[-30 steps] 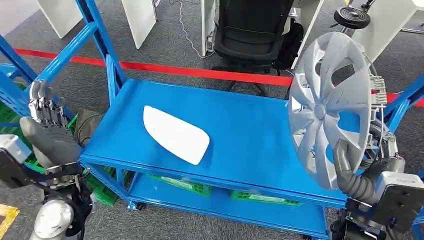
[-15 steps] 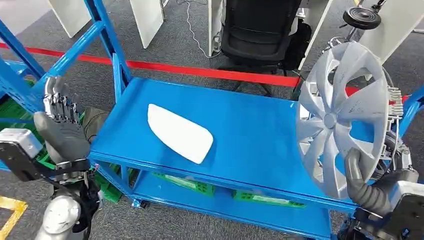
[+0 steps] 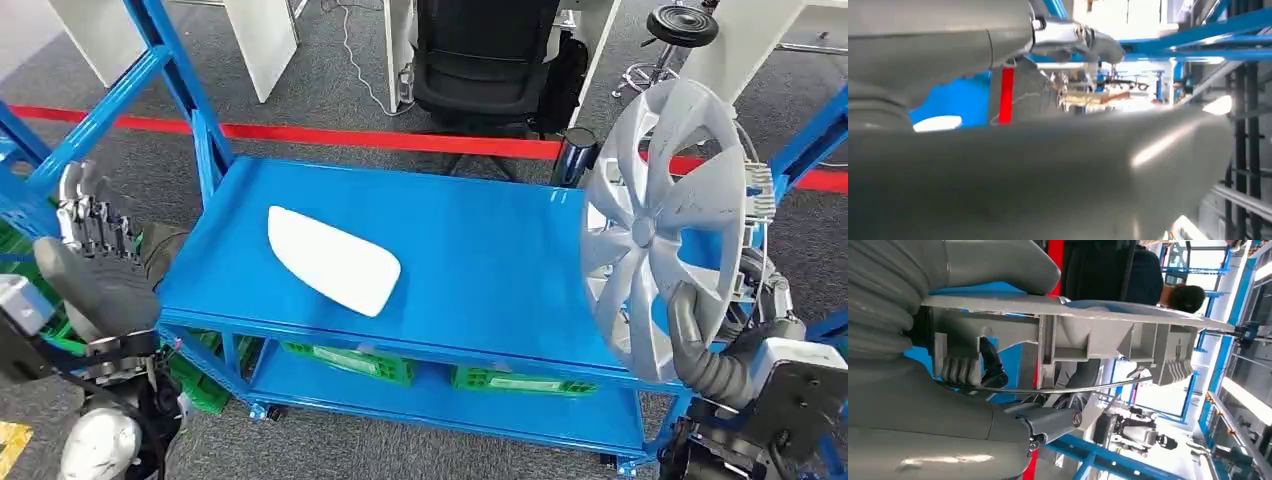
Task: Take the parts from the cabinet and place them on the table.
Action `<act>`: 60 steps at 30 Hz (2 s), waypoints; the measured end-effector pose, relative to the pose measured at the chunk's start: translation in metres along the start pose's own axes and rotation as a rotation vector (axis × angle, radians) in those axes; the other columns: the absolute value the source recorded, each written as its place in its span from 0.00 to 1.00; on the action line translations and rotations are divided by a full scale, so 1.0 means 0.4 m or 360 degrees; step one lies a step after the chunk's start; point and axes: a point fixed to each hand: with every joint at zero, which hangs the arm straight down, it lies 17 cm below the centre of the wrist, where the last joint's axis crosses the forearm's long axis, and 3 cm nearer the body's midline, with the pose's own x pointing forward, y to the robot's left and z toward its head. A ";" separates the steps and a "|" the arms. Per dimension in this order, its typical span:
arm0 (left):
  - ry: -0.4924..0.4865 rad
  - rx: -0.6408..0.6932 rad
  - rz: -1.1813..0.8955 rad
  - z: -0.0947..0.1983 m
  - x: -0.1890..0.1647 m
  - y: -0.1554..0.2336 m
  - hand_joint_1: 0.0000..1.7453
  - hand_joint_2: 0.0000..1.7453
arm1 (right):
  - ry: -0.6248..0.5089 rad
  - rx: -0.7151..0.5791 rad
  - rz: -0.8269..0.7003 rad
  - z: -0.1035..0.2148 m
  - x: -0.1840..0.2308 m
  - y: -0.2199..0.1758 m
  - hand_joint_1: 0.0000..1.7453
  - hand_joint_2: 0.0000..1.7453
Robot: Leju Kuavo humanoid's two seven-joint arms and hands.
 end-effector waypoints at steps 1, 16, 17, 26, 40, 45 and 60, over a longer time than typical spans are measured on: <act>0.0002 -0.0001 0.0001 0.001 -0.001 -0.001 0.00 0.00 | 0.0001 -0.0001 0.0001 0.000 -0.001 -0.001 1.00 1.00; 0.0011 -0.0006 0.0015 0.001 -0.002 -0.003 0.00 0.00 | 0.0007 -0.0008 -0.0001 -0.001 -0.002 -0.004 1.00 1.00; 0.0013 -0.0007 0.0015 0.001 -0.003 -0.003 0.00 0.00 | 0.0009 -0.0008 -0.0007 -0.001 -0.002 -0.005 1.00 1.00; 0.0015 -0.0012 0.0015 0.003 -0.004 -0.005 0.00 0.00 | 0.0026 -0.0009 -0.0037 0.004 -0.007 -0.005 1.00 1.00; 0.0029 -0.0005 0.0038 0.005 -0.007 -0.005 0.00 0.00 | 0.0056 -0.0007 -0.0054 0.000 -0.013 -0.002 1.00 1.00; 0.0025 -0.0005 0.0041 0.003 -0.005 -0.006 0.00 0.00 | 0.0056 -0.0009 -0.0065 -0.003 -0.011 -0.001 1.00 1.00; 0.0040 -0.0002 0.0031 0.009 -0.011 -0.005 0.00 0.00 | 0.0065 -0.0007 -0.0054 0.002 -0.015 -0.001 1.00 1.00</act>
